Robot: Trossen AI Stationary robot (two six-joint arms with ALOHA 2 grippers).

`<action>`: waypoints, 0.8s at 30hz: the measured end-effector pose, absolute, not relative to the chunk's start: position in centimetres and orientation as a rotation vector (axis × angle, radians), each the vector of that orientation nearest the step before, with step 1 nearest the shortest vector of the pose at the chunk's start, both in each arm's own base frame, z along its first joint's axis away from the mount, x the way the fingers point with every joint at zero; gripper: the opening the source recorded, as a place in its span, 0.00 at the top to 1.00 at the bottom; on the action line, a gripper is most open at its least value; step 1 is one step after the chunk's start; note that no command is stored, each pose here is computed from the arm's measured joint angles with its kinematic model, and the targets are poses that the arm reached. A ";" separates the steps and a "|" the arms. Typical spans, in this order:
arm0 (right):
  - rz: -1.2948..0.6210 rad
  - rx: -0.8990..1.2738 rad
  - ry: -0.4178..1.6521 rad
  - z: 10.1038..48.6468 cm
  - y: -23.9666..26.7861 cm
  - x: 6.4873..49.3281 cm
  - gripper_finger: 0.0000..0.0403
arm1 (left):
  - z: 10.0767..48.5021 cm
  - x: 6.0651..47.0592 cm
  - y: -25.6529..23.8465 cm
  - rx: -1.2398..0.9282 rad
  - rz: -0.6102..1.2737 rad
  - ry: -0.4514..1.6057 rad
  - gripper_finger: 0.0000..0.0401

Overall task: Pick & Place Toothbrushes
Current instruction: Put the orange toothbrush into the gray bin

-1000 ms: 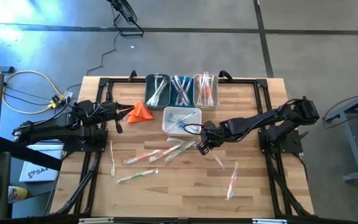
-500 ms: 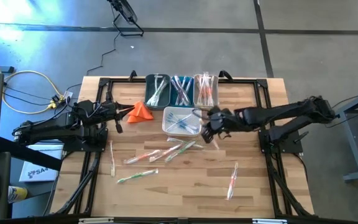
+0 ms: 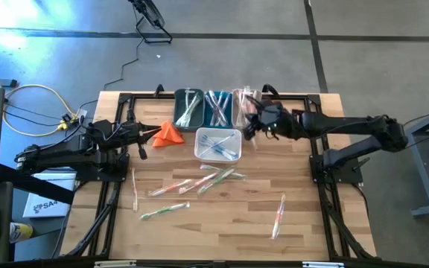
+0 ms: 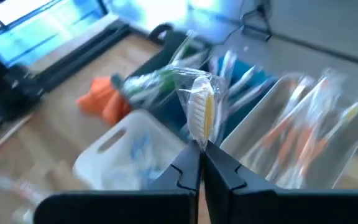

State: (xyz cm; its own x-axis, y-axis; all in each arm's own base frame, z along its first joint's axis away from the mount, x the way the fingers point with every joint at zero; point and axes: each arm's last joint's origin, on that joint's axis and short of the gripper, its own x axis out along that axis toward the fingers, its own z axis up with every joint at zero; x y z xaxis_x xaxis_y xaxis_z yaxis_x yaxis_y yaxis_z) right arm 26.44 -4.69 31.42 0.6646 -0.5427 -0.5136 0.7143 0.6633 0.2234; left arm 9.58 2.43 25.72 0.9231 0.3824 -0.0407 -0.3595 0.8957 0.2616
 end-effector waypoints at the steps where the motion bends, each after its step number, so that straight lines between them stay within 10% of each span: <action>1: -0.744 0.422 0.415 31.5 -5.1 26.6 0.99 | 25.7 9.6 2.4 0.253 0.385 0.092 0.94; 24: -0.931 0.296 0.271 27.1 -15.0 31.2 0.99 | 25.7 9.6 2.4 0.254 0.385 0.092 0.94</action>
State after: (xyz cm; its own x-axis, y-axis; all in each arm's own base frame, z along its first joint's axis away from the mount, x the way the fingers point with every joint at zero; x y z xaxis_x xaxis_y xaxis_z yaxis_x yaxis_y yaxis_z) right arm 31.21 -14.96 27.11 0.5685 -0.7430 -0.3532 0.8166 0.5618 0.1325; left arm 9.59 2.43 25.72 0.9231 0.3824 -0.0405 -0.3595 0.8956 0.2620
